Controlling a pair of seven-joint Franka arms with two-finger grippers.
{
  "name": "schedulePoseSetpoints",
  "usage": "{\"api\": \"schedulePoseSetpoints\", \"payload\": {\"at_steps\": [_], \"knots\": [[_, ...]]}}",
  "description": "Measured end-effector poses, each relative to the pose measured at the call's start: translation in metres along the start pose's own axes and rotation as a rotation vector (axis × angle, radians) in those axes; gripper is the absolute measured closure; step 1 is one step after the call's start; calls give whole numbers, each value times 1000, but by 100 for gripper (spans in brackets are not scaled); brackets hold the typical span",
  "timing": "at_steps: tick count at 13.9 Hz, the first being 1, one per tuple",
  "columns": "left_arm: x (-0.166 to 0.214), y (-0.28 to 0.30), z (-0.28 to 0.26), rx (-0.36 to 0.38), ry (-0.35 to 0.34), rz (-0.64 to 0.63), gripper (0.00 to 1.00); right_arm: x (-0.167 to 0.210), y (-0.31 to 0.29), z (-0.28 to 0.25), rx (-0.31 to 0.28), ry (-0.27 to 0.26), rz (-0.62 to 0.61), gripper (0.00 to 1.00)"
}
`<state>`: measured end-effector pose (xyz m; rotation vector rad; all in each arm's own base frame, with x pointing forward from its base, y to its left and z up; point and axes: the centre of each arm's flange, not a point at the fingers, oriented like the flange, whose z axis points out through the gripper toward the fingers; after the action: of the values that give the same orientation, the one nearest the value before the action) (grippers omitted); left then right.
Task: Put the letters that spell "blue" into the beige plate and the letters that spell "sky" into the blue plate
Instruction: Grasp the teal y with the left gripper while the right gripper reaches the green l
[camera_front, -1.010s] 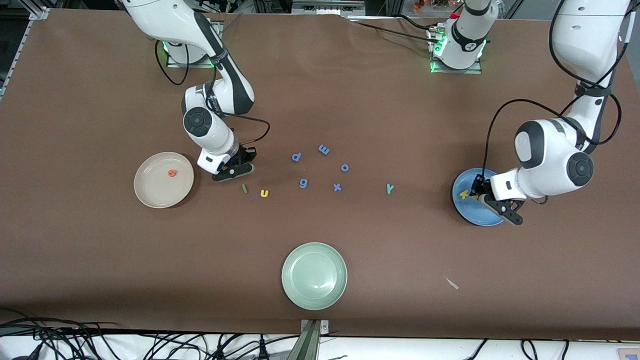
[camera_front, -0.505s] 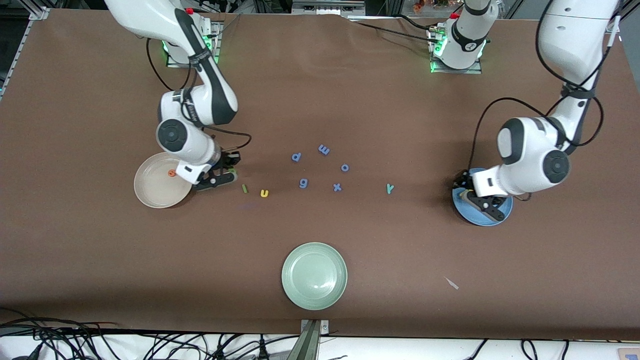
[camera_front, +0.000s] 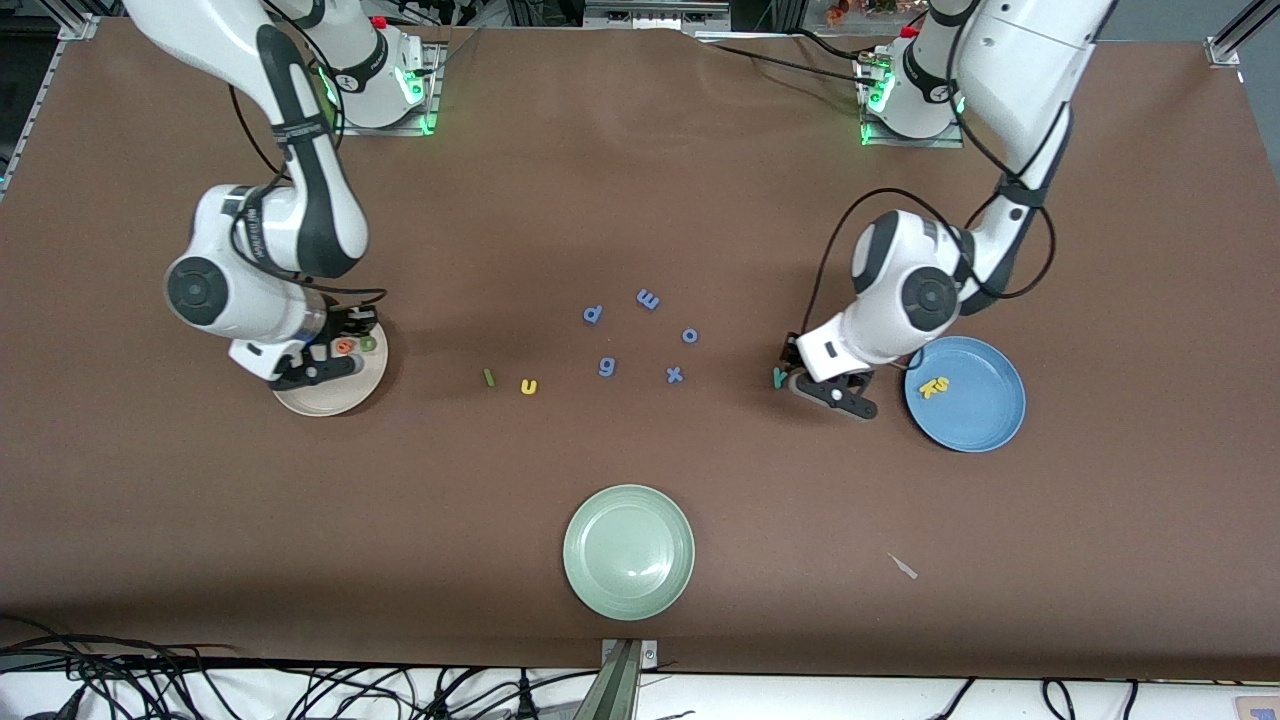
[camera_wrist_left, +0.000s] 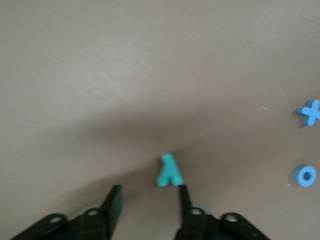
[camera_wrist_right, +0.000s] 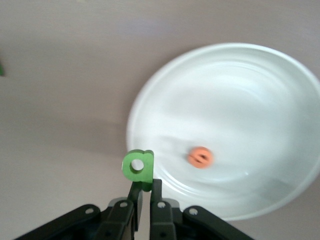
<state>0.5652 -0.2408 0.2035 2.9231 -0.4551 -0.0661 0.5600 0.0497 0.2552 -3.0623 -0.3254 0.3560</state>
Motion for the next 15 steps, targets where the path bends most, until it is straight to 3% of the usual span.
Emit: {"api": "schedulePoseSetpoints", "payload": {"at_steps": [1,4,10,11,15], "knots": [[-1,0,6,0,-2,-11,63,-2,12,-1,-2,-3,20,89],[-3,3,18,-4,-18,-27,63,-5,28,5,-7,-16,49,66],[-6,8,31,-7,-36,-45,52,15,-9,-5,-12,16,-14,4],[-6,9,32,-7,-32,-43,52,20,-24,-4,-10,24,-32,0],[-4,15,34,-5,-11,-34,55,38,-91,14,1,96,-27,0]]}}
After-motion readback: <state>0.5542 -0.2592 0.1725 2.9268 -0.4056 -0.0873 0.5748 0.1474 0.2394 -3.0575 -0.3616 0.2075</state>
